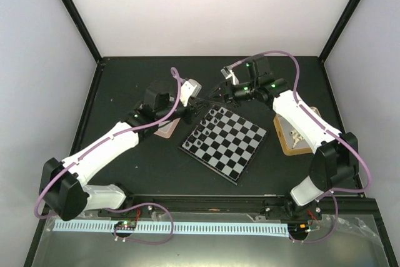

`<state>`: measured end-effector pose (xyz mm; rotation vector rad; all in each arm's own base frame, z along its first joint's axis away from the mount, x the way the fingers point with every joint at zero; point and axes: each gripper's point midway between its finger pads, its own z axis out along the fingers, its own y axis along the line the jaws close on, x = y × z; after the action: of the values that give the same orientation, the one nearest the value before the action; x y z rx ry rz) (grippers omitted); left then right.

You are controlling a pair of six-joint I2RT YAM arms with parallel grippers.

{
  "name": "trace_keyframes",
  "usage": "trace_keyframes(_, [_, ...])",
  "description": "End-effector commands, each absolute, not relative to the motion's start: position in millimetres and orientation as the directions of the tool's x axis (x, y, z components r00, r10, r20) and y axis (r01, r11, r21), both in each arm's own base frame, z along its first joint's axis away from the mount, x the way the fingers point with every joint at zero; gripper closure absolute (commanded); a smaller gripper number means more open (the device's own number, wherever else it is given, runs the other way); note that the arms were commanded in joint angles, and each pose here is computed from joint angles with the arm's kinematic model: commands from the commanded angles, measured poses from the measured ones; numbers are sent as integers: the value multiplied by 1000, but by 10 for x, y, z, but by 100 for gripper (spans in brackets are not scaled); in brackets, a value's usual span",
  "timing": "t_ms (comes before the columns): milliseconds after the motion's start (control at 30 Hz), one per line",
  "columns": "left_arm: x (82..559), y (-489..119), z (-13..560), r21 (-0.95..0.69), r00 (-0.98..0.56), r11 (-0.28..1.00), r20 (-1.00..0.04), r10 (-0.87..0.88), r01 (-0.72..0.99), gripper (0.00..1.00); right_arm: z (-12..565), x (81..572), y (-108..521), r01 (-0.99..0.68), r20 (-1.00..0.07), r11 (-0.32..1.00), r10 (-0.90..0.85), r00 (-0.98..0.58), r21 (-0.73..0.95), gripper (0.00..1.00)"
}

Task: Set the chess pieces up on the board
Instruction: Place the chess piece on the chessboard.

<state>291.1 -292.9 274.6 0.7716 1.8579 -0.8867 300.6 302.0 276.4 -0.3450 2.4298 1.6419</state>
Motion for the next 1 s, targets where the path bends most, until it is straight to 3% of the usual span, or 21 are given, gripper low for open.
trace_keyframes(0, [2835, -2969, 2965, -199, -299, 503, -946, 126, 841, 98, 2805, 3016, 3020, -286, -277, 344, -74, -958, 895, 51])
trace_keyframes(100, [2837, -2968, 2960, -193, -295, 507, -947, 127, 840, 98, 2793, 3011, 3029, -268, -259, 335, -72, -963, 903, 54])
trace_keyframes(433, [2878, -2957, 2959, -218, -321, 533, -941, 107, 818, 98, 2837, 2933, 3044, -231, -220, 290, -69, -973, 929, 85])
trace_keyframes(467, [2886, -2956, 2961, -231, -333, 537, -938, 99, 811, 95, 2879, 2936, 3046, -227, -220, 277, -59, -974, 933, 86])
trace_keyframes(567, [2907, -2933, 2996, -287, -379, 555, -924, 55, 781, 72, 3044, 2959, 3054, -217, -219, 225, -15, -976, 950, 89])
trace_keyframes(733, [2836, -2889, 3229, -391, -424, 531, -903, -63, 752, 50, 3462, 2995, 3033, -228, -235, 99, 72, -969, 969, 90])
trace_keyframes(833, [2789, -2838, 3415, -419, -410, 508, -902, -137, 752, 44, 3691, 2988, 2993, -235, -236, 22, 106, -966, 972, 90])
trace_keyframes(967, [2712, -2748, 3740, -457, -368, 447, -888, -275, 769, 43, 3854, 2934, 2971, -223, -218, -31, 107, -970, 974, 90])
